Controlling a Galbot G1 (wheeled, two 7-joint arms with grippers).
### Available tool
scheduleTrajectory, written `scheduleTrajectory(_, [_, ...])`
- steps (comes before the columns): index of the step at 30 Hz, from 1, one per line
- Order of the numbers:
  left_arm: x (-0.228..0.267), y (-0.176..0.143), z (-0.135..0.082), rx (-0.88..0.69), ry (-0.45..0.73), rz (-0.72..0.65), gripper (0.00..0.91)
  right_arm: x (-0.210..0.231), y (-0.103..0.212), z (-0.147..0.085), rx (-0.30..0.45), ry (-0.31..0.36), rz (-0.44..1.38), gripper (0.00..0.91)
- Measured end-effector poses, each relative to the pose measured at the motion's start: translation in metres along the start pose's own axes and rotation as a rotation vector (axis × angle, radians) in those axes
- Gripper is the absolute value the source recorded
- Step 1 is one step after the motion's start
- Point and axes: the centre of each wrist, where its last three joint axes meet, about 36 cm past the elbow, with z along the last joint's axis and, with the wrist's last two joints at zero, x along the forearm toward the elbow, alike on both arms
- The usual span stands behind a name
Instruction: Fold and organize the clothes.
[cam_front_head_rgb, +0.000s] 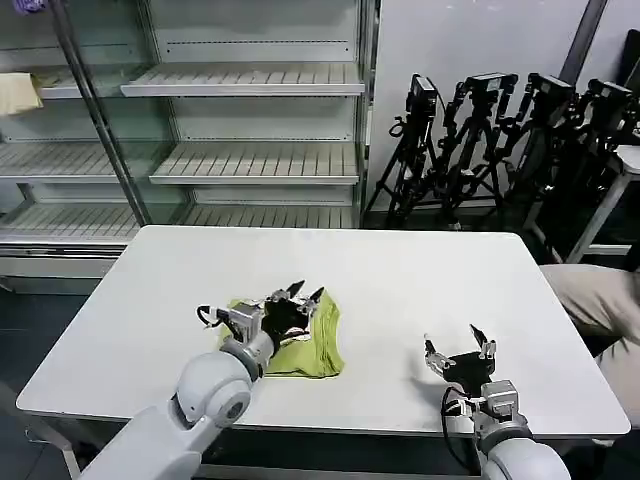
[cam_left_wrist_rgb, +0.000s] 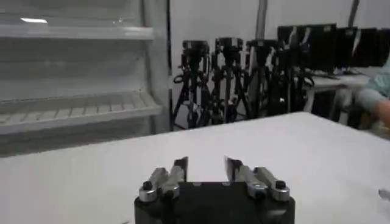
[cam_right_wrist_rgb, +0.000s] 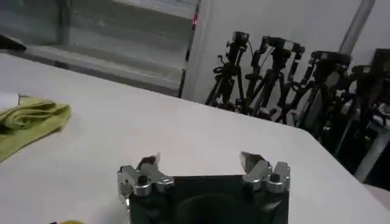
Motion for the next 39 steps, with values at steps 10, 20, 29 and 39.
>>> scheduleTrajectory(10, [0.029, 0.053, 0.03, 0.026, 0.093, -0.211, 0.907, -0.005, 0.003, 0.0, -0.005, -0.014, -0.008, 0.907])
scheduleTrajectory(20, [0.041, 0.066, 0.062, 0.112, 0.188, -0.279, 0.01, -0.004, 0.001, -0.003, 0.001, -0.027, -0.006, 0.907])
scheduleTrajectory(29, [0.038, 0.063, 0.078, 0.18, 0.228, -0.282, 0.02, -0.005, 0.001, -0.004, 0.001, -0.032, -0.007, 0.907])
scheduleTrajectory(39, [0.039, 0.056, 0.087, 0.207, 0.239, -0.273, 0.01, -0.005, 0.001, -0.004, 0.001, -0.035, -0.011, 0.907])
